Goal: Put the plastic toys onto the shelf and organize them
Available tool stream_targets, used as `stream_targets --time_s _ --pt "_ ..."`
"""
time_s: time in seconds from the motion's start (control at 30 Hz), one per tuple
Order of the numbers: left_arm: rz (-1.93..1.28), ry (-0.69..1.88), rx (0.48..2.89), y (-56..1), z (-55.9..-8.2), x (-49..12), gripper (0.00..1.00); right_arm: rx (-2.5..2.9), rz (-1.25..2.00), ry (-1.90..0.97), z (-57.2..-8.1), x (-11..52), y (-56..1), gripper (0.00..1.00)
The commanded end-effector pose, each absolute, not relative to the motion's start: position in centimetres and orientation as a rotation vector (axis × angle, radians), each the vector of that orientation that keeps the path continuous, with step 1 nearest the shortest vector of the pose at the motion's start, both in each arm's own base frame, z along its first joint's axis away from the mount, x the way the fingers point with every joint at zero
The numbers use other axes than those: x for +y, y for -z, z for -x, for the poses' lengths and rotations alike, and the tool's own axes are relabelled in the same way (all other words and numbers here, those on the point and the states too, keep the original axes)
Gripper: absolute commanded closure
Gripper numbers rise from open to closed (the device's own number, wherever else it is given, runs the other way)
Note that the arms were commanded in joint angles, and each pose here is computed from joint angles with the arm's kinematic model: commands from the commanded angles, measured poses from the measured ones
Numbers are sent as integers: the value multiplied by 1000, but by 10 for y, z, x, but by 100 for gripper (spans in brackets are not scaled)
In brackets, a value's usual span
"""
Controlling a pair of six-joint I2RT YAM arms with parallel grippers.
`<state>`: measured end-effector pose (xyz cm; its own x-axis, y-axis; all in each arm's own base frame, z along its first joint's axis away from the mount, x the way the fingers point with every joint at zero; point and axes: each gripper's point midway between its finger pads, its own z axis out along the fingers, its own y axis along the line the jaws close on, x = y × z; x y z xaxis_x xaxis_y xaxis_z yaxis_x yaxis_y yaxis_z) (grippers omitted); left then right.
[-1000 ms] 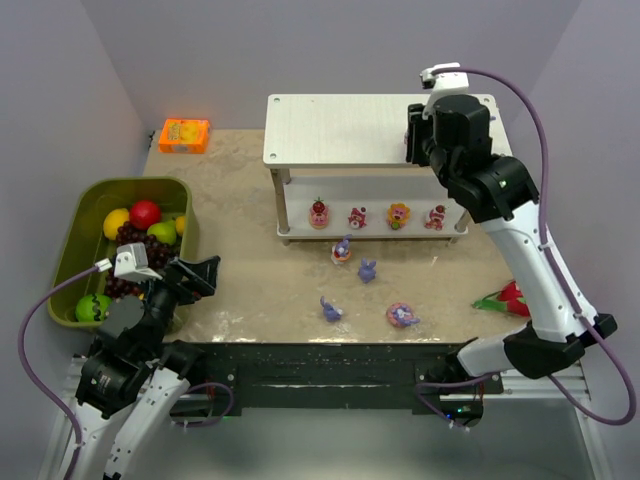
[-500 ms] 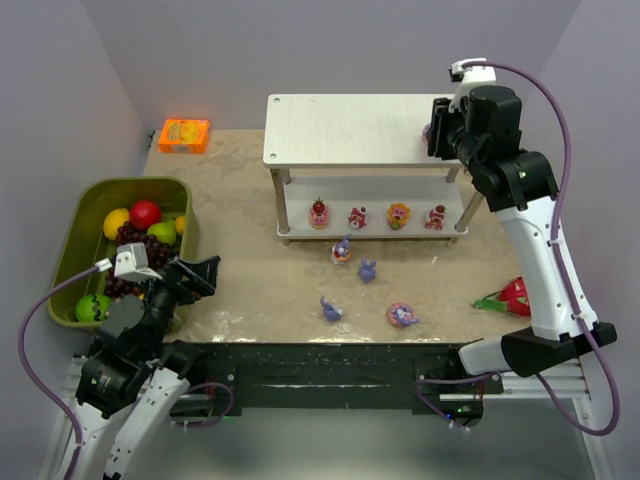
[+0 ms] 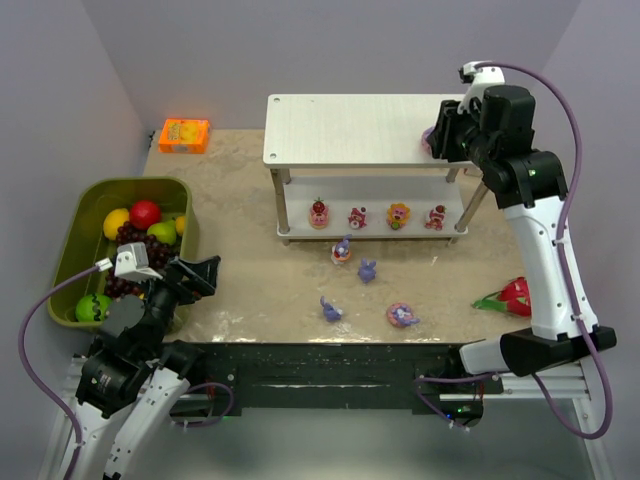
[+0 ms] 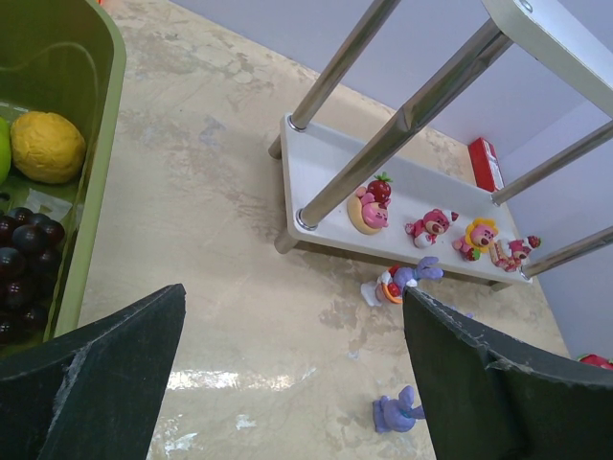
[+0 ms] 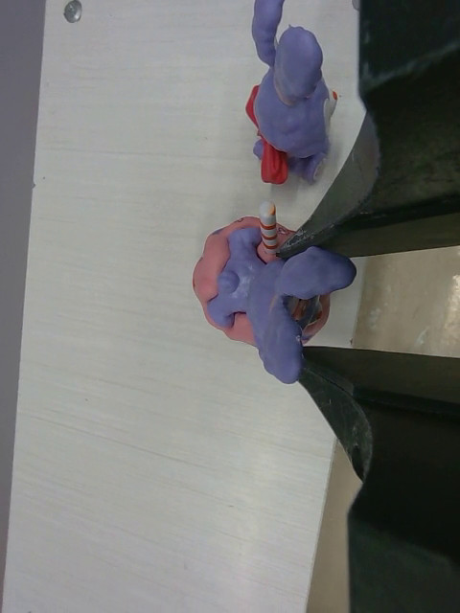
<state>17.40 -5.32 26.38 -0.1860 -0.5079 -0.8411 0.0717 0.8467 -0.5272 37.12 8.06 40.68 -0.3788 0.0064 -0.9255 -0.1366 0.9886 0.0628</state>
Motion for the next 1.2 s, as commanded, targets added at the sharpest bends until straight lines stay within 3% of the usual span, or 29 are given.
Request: stream_targets --time_s 0.0,0.2,0.33,0.53,1.17 --pt "355 550 1653 -275 -175 -52 0 1944 71 -206 -364 83 -420 97" --pt "359 551 1652 -275 -175 -52 1 1971 29 -191 -364 76 -418 95" --pt "357 550 1654 -275 -175 -52 1 1990 11 -170 -367 72 -417 89" --pt "357 552 1650 -275 -174 -52 1 1996 -5 -158 -370 69 -417 65" --pt "359 550 1655 -274 -175 -52 1 1937 -14 -146 -366 64 -437 39"
